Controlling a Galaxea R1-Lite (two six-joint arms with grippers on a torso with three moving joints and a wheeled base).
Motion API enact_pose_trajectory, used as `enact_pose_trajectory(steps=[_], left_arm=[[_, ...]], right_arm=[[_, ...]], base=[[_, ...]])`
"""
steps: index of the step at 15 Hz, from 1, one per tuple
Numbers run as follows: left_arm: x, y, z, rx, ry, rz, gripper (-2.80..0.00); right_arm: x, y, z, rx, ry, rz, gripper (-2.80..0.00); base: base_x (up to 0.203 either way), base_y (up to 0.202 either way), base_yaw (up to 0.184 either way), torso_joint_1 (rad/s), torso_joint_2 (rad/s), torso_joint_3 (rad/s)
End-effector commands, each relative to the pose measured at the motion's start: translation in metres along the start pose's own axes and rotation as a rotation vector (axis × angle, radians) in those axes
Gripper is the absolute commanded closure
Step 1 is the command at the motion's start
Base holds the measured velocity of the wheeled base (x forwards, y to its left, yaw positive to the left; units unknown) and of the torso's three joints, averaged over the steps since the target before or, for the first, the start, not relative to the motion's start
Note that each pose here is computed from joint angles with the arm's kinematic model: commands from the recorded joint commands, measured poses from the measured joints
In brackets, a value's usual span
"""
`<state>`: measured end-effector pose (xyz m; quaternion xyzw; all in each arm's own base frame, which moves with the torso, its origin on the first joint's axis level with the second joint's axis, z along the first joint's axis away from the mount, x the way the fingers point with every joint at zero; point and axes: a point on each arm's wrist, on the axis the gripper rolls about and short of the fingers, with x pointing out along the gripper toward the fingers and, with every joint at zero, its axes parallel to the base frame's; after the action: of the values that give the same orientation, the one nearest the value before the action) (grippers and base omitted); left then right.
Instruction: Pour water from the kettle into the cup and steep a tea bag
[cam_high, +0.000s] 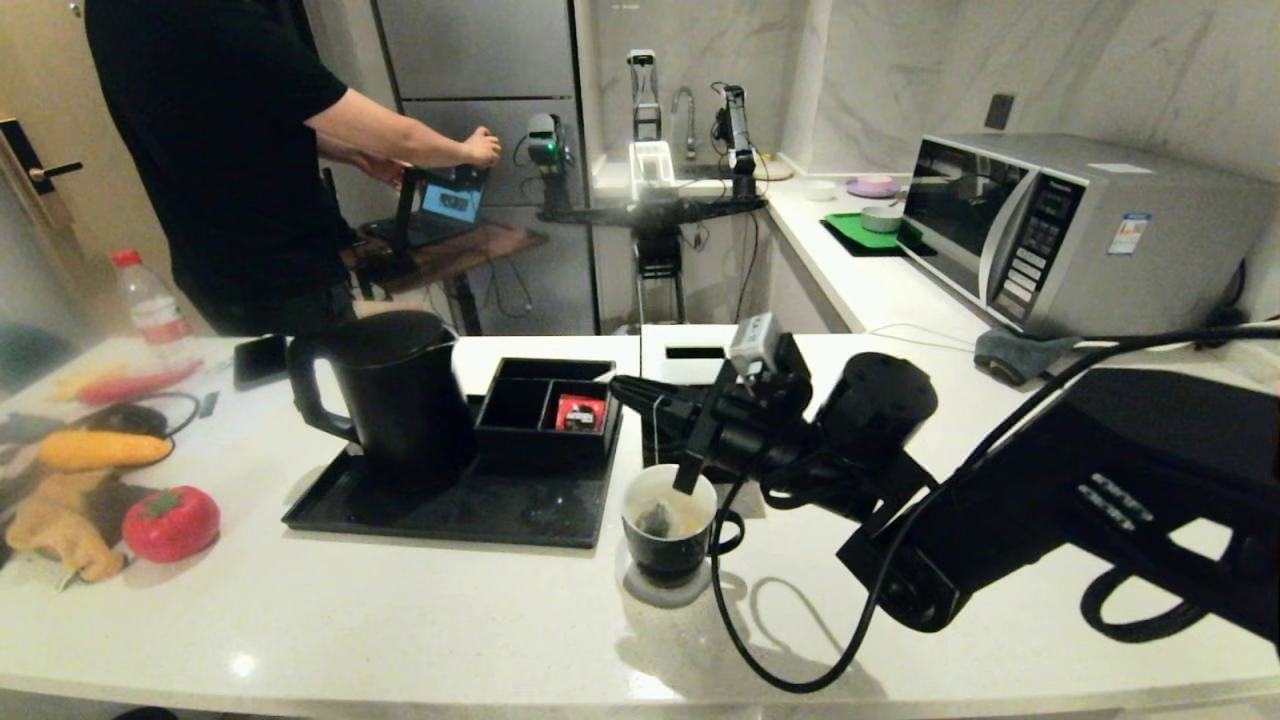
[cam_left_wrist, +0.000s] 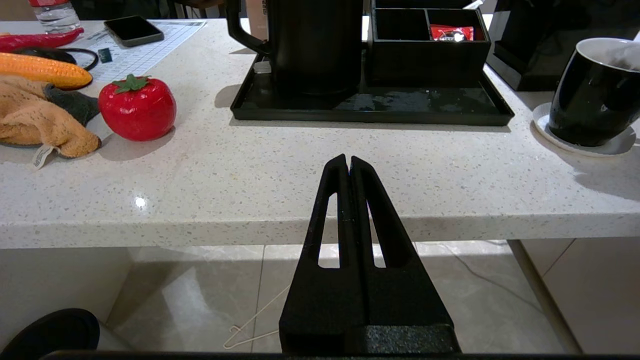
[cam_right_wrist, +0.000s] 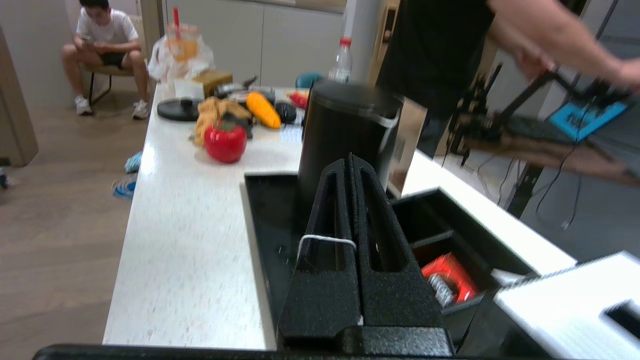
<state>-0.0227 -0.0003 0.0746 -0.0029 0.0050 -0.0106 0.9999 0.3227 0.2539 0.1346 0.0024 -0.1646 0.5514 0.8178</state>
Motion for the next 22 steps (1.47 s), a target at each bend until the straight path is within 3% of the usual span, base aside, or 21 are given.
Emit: enact_pose_trajectory(steps=[1,8,11,16,22], left_arm=[[0.000,0.000,0.000,0.000,-0.001,0.000,0.00],[0.000,0.000,0.000,0.000,-0.001,0.000,0.00],[0.000,0.000,0.000,0.000,-0.001,0.000,0.00],[0.000,0.000,0.000,0.000,-0.001,0.000,0.00],[0.000,0.000,0.000,0.000,-0.001,0.000,0.00]], right_arm=[[-0.001,0.001,-0.012,-0.004,-0.005,0.004,0.00],[-0.008,0.007,-0.050,0.021,0.088,0.011,0.00],[-0.008,0.007,-0.052,0.022,0.090,0.011,0.00],[-0.005,0.004,-0.035,0.003,0.050,0.008,0.00],[0.009,-0.011,0.016,-0.073,-0.087,-0.003,0.00]], base=[[0.000,0.000,0.000,0.000,0.00,0.000],[0.000,0.000,0.000,0.000,0.00,0.000],[0.000,0.000,0.000,0.000,0.00,0.000],[0.000,0.000,0.000,0.000,0.00,0.000],[0.000,0.000,0.000,0.000,0.00,0.000]])
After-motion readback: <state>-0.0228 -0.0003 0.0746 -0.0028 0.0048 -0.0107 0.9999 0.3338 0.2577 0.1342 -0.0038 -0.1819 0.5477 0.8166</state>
